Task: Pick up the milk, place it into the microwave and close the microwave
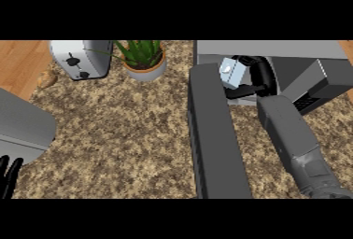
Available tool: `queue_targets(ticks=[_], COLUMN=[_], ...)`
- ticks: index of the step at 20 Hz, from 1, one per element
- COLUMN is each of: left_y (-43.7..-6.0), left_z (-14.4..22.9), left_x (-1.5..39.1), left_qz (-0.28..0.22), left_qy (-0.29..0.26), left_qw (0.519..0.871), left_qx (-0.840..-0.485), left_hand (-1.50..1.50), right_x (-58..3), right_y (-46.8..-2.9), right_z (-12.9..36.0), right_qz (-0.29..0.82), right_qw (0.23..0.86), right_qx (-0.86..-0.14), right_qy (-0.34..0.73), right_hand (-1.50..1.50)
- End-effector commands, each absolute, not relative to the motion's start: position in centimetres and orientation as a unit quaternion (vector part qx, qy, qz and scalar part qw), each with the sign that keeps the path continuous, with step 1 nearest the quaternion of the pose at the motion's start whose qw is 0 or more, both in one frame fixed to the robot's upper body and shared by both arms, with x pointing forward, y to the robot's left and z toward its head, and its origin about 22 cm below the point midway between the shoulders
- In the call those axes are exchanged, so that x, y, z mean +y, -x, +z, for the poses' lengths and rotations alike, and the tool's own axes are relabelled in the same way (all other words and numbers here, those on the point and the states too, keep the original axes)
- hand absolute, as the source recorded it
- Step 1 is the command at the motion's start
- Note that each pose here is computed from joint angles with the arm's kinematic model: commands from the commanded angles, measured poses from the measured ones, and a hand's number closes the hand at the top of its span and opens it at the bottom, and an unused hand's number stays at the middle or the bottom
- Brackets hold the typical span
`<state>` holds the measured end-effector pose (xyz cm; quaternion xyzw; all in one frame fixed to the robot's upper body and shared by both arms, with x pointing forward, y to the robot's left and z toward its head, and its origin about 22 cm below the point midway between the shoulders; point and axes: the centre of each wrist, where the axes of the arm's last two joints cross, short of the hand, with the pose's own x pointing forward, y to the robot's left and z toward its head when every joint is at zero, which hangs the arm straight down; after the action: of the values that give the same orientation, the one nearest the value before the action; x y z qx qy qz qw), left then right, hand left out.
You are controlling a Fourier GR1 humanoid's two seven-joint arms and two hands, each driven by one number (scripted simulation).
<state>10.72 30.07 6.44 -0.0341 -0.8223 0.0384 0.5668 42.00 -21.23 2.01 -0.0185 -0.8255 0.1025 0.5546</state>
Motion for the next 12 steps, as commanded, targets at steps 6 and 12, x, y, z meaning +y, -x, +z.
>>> queue_targets(ticks=[6,12], left_y=[-11.7,-12.5], left_z=[6.4,6.3], left_x=[29.8,29.2], left_qz=[0.016,0.008], left_qy=[0.056,0.078], left_qw=[0.557,0.558], left_qx=[-0.829,-0.826], left_hand=[-1.50,-1.50], right_x=[-21.0,-20.7], right_y=[-44.7,-45.1], right_z=[5.6,5.9], right_qz=[0.115,0.135], right_qw=[0.537,0.528], right_qx=[-0.833,-0.828], right_qy=[0.072,0.131], right_hand=[1.50,1.50])
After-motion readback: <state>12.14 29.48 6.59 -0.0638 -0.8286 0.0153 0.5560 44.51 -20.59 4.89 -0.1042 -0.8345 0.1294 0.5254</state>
